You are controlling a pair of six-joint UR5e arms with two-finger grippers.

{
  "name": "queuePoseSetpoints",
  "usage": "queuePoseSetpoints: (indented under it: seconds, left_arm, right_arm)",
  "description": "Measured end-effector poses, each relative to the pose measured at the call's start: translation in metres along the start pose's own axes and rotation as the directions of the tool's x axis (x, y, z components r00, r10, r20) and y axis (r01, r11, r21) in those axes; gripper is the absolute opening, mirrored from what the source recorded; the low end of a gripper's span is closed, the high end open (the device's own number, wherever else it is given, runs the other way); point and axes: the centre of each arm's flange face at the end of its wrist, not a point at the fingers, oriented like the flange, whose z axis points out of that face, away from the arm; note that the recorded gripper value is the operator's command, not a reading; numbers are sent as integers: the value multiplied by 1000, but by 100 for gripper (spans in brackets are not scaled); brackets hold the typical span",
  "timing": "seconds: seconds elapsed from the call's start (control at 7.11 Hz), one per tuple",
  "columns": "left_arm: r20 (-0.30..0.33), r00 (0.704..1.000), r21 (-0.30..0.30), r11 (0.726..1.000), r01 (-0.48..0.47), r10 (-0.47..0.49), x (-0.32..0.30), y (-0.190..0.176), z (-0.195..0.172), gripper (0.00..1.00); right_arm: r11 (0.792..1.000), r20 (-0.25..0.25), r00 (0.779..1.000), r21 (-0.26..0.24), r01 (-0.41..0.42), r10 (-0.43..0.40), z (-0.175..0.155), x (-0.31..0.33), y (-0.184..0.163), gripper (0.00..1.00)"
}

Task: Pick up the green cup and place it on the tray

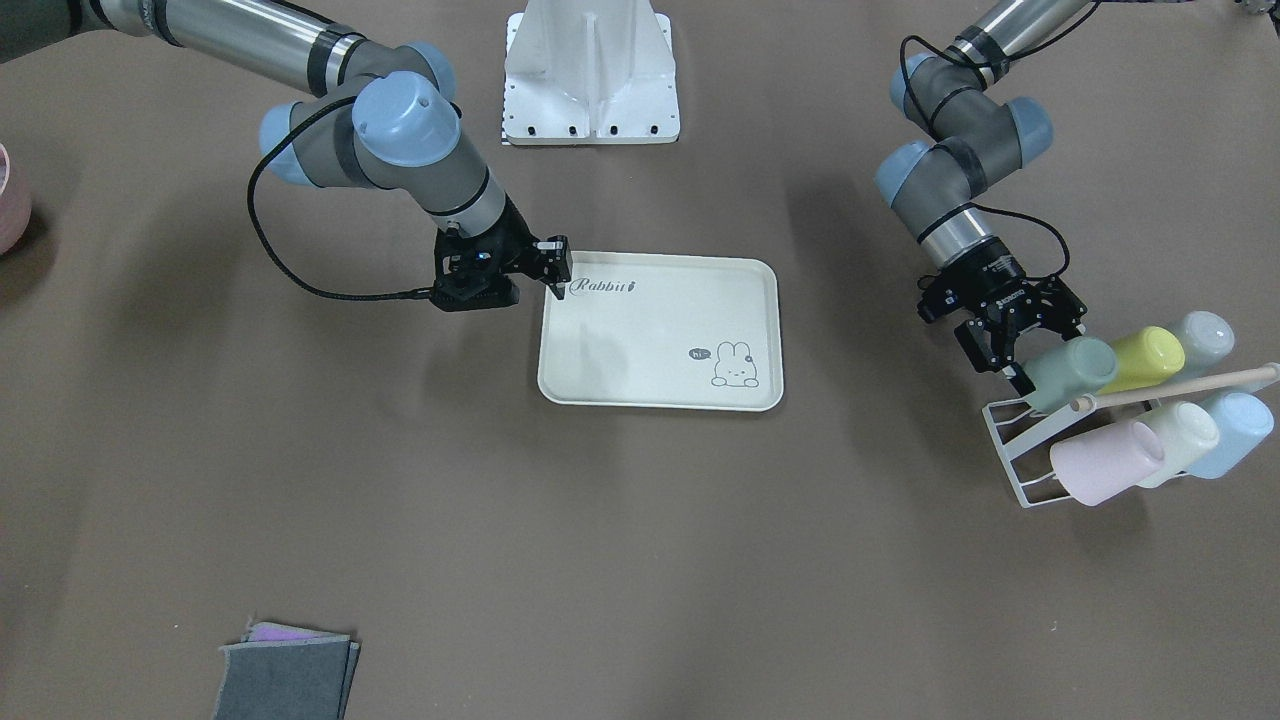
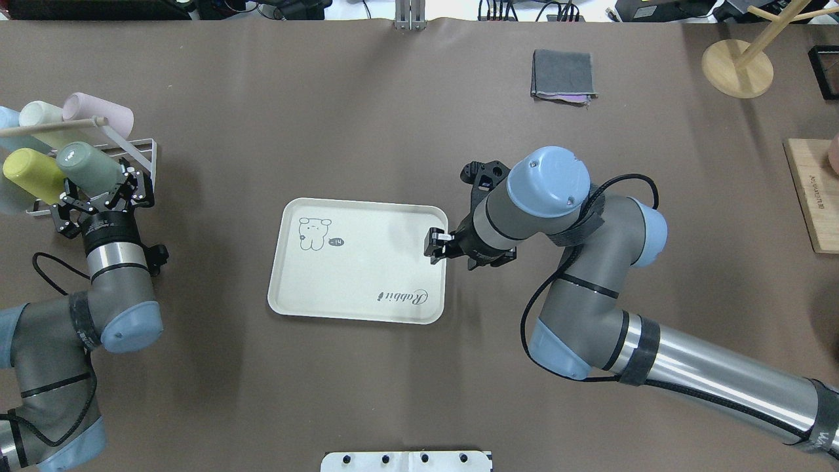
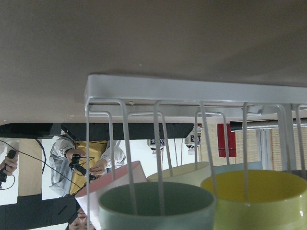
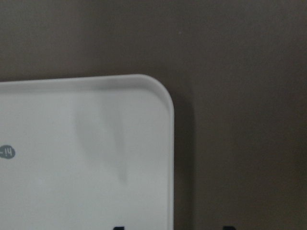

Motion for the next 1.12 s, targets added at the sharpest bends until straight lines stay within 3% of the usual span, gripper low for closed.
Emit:
queuePoseSetpoints:
  seconds: [0.14,0.28,0.42,0.7,0.98,1.12]
  left_arm:
    - [-4,1000,-5,1000,11,-11,-1,7,3,25]
    - [-4,1000,-8,1000,21,-21,-1,13,4,8]
    - [2,999,-19,999,32,-32,0,19,4,1]
    - [28,998,-51,997,58,-57,12,49,-5,0]
    - [80,993,-90,992,93,-86,33,109,-23,0]
    - [132,979,-92,981,171,-158,39,136,-33,0]
  right_arm:
    - [998,-2,998,11,60,-60,-21,22,-21,100]
    - [993,-4,993,7,120,-120,-44,53,-39,99]
    - [982,-17,981,-2,191,-191,-70,97,-52,99]
    - [940,-65,938,-41,339,-341,-123,210,-63,99]
    - [937,-113,931,-99,336,-346,-167,321,-43,99]
    - [938,-147,929,-124,322,-339,-187,363,-28,99]
